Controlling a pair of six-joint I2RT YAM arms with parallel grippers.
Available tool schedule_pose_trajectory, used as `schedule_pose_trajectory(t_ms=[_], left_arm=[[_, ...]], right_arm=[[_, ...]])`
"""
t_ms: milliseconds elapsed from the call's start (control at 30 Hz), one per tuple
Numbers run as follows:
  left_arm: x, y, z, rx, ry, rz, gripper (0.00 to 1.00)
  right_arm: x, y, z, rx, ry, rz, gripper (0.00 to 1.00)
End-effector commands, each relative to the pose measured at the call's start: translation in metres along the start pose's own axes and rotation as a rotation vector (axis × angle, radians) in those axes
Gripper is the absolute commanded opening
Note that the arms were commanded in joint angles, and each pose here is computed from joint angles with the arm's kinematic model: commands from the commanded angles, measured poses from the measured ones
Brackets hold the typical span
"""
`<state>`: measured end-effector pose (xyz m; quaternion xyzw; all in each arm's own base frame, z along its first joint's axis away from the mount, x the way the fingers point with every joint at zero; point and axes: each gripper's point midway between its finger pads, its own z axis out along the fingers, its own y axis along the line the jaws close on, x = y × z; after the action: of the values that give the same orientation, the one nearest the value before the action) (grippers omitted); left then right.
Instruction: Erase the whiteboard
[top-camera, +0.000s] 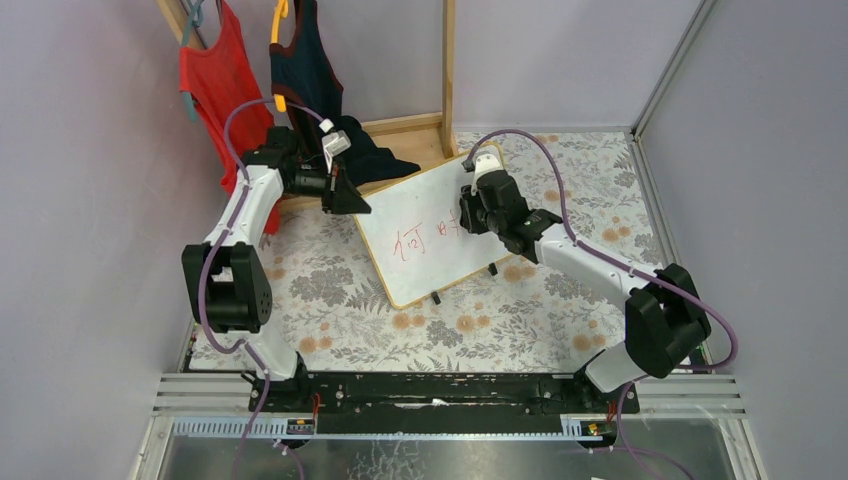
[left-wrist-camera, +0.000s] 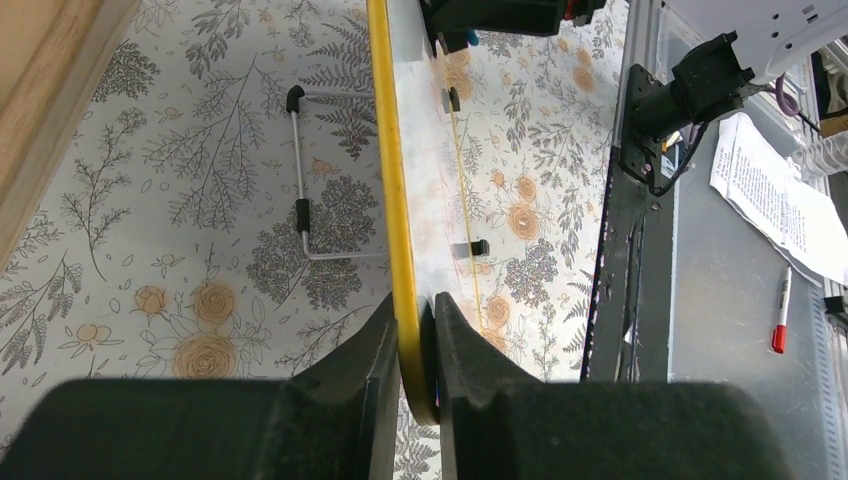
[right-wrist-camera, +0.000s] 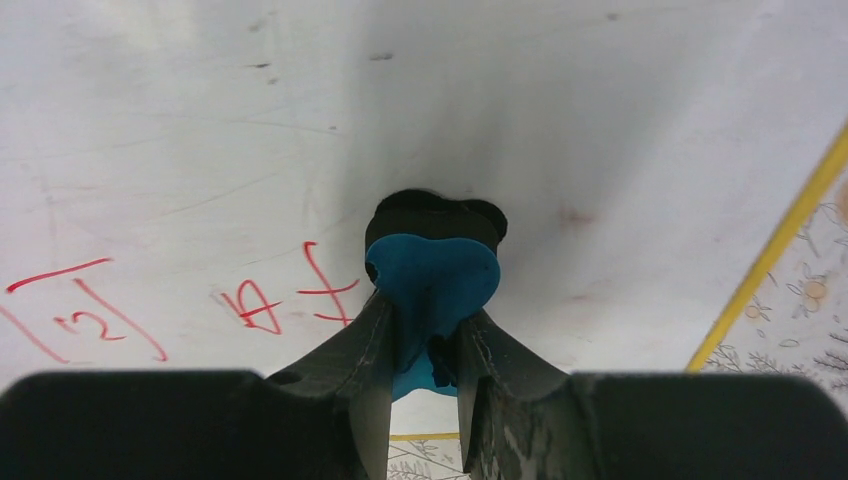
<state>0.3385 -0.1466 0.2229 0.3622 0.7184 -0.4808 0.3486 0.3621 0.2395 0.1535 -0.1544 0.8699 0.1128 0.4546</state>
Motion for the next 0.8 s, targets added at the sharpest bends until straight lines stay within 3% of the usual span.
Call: schedule_pose_trajectory(t_ms=[0, 467, 767], left_arm=[[0.010, 0.012, 0.011, 0.013, 0.077, 0.079, 0.00], [0.008, 0.012, 0.023, 0.043, 0.127, 0.094, 0.00], [0.010, 0.013, 0.021, 0.031, 0.147, 0.119, 0.00]], right_arm=[[-0.029, 0.037, -0.004, -0.153, -0.064, -0.010, 0.00], [-0.021, 0.085, -0.004, -0.274, -0.036, -0.027, 0.00], [-0.024, 0.034, 0.004, -0.044, -0.039, -0.033, 0.00]])
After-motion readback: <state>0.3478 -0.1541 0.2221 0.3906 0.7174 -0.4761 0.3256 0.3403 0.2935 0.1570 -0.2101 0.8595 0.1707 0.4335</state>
